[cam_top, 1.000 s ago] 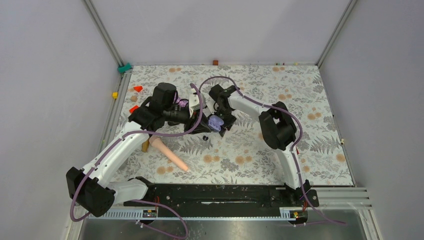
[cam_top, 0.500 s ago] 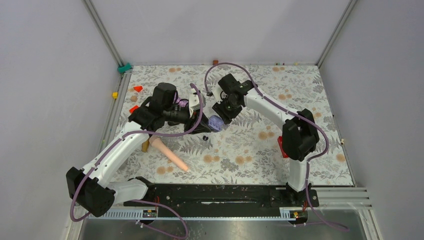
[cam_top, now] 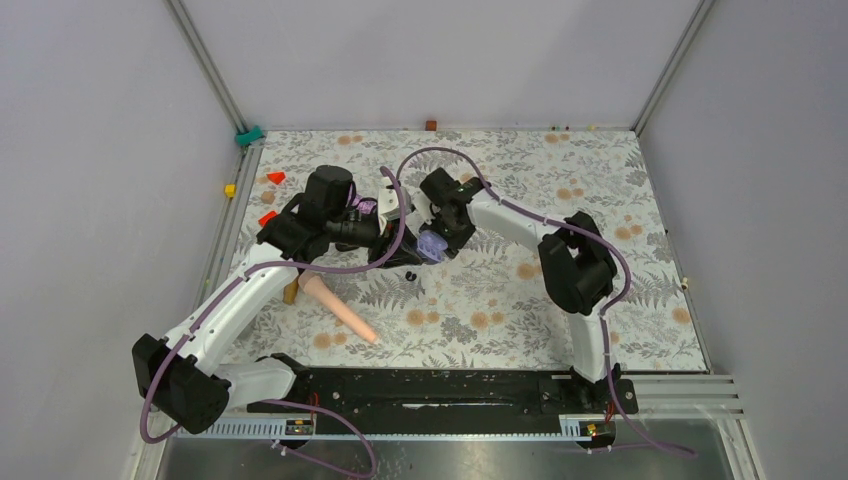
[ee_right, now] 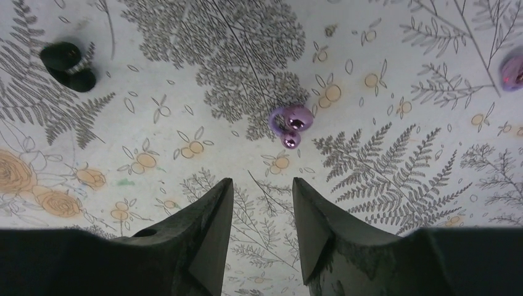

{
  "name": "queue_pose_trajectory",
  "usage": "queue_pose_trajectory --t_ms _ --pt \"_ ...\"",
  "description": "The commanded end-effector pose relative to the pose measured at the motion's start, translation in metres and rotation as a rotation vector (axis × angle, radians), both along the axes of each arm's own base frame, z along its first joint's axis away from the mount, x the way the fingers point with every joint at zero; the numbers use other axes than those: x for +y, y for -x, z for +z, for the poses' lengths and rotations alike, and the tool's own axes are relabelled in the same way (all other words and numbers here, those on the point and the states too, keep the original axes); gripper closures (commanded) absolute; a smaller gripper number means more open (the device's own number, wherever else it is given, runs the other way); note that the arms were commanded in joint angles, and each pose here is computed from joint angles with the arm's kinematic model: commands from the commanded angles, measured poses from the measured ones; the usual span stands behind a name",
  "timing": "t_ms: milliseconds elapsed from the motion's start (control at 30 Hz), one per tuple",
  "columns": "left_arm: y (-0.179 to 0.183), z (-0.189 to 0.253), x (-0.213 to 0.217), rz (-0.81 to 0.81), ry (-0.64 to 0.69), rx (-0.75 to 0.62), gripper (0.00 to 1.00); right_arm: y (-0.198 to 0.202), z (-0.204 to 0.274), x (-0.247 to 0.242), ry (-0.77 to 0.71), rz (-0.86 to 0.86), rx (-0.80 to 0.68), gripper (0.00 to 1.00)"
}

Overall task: Insert the wireless bluetooth earbuds into the charging case
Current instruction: Adjust the earbud at the center of the board.

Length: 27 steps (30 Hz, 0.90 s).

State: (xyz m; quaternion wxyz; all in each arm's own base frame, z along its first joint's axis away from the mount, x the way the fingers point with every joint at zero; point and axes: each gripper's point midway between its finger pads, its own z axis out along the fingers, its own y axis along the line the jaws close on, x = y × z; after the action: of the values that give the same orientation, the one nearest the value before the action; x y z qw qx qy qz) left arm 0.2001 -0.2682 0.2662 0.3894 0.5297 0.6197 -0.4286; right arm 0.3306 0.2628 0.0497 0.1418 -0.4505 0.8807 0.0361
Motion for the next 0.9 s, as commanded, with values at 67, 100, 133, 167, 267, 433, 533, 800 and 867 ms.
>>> queue_pose_trajectory --t_ms 67,100,133,167,267,433,533,800,867 --pt "-0.004 0.021 -0.003 -0.006 0.035 -0.078 1.00 -0.008 -0.011 0.023 0.051 0.050 -0.097 0.50" --pt "-0.004 0.022 -0.003 -0.006 0.036 -0.079 1.00 -0.009 -0.014 0.024 0.061 0.056 -0.100 0.50" --pt "-0.004 0.022 -0.003 -0.006 0.037 -0.079 1.00 -0.009 -0.016 0.026 0.069 0.063 -0.105 0.49" --pt "-0.003 0.022 -0.003 -0.007 0.037 -0.079 1.00 -0.010 -0.018 0.027 0.076 0.068 -0.109 0.49" --pt "-0.003 0.022 -0.003 -0.006 0.038 -0.082 1.00 -0.015 -0.022 0.030 0.091 0.073 -0.133 0.49" --pt "-0.004 0.022 -0.003 -0.004 0.037 -0.082 1.00 -0.022 -0.025 0.030 0.117 0.070 -0.159 0.48" --pt "-0.004 0.022 -0.003 -0.004 0.037 -0.084 1.00 -0.022 -0.024 0.031 0.108 0.071 -0.167 0.48" --pt "-0.004 0.023 -0.003 -0.006 0.038 -0.084 1.00 -0.031 -0.026 0.026 0.163 0.093 -0.224 0.51" --pt "-0.003 0.022 -0.003 -0.005 0.037 -0.083 1.00 -0.031 -0.030 0.024 0.178 0.093 -0.225 0.52"
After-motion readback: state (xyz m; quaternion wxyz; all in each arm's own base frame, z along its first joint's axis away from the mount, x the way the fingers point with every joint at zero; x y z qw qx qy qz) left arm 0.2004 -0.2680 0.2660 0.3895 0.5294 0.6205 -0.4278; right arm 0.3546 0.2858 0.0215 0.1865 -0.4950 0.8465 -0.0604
